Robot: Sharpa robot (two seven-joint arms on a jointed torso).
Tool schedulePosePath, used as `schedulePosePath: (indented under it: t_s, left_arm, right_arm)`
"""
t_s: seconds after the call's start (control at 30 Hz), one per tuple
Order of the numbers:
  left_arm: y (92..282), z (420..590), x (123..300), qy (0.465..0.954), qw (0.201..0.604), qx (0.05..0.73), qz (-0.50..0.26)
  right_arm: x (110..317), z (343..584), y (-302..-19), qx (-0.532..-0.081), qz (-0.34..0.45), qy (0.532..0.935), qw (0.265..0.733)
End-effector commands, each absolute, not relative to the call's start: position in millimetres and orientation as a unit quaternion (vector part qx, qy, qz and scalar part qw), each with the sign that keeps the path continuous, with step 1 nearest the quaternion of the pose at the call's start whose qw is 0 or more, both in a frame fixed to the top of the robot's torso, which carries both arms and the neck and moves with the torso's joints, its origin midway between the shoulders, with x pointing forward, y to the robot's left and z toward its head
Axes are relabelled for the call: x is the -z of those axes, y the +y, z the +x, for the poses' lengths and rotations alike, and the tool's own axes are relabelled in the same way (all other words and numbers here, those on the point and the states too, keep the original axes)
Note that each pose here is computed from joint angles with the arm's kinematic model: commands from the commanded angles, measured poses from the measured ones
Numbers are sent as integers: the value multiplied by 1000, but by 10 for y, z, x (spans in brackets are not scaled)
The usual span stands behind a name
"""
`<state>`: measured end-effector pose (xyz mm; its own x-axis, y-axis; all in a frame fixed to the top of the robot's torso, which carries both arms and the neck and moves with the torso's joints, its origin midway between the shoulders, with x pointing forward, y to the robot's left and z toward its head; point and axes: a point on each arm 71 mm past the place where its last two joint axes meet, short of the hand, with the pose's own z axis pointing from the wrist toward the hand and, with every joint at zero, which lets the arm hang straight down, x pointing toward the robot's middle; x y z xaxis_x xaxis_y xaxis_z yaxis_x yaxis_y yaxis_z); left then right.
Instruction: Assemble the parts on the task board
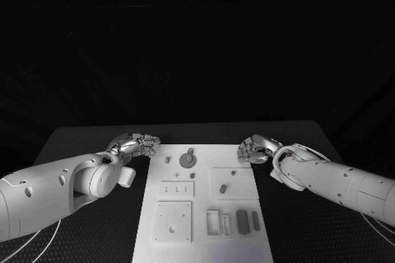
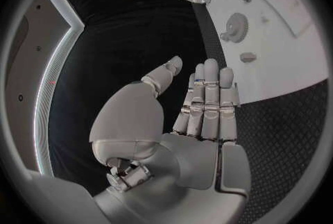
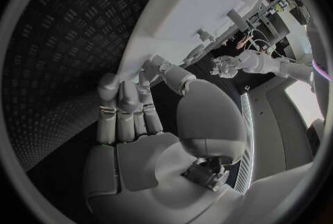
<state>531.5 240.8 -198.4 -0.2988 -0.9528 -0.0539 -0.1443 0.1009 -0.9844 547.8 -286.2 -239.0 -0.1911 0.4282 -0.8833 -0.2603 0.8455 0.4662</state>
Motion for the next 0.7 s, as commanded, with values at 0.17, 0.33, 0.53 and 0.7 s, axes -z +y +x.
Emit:
schedulePosePath:
  t_s: [0.17, 0.33, 0.53, 0.7]
  left_arm:
    - [2356, 5307, 1971, 629, 391, 518, -429]
    - [2342, 5302, 1955, 631, 390, 522, -421]
    - [2321, 5320, 1897, 641, 394, 521, -403]
    - [2238, 5341, 1810, 669, 384, 518, -369]
  right_arm:
    - [2382, 5454, -2879, -270, 89, 706, 649]
    - [2367, 5440, -2865, -266, 94, 704, 651]
    - [2164, 5453, -2751, -261, 76, 701, 659]
    - [1966, 5471, -2531, -242, 35, 715, 655]
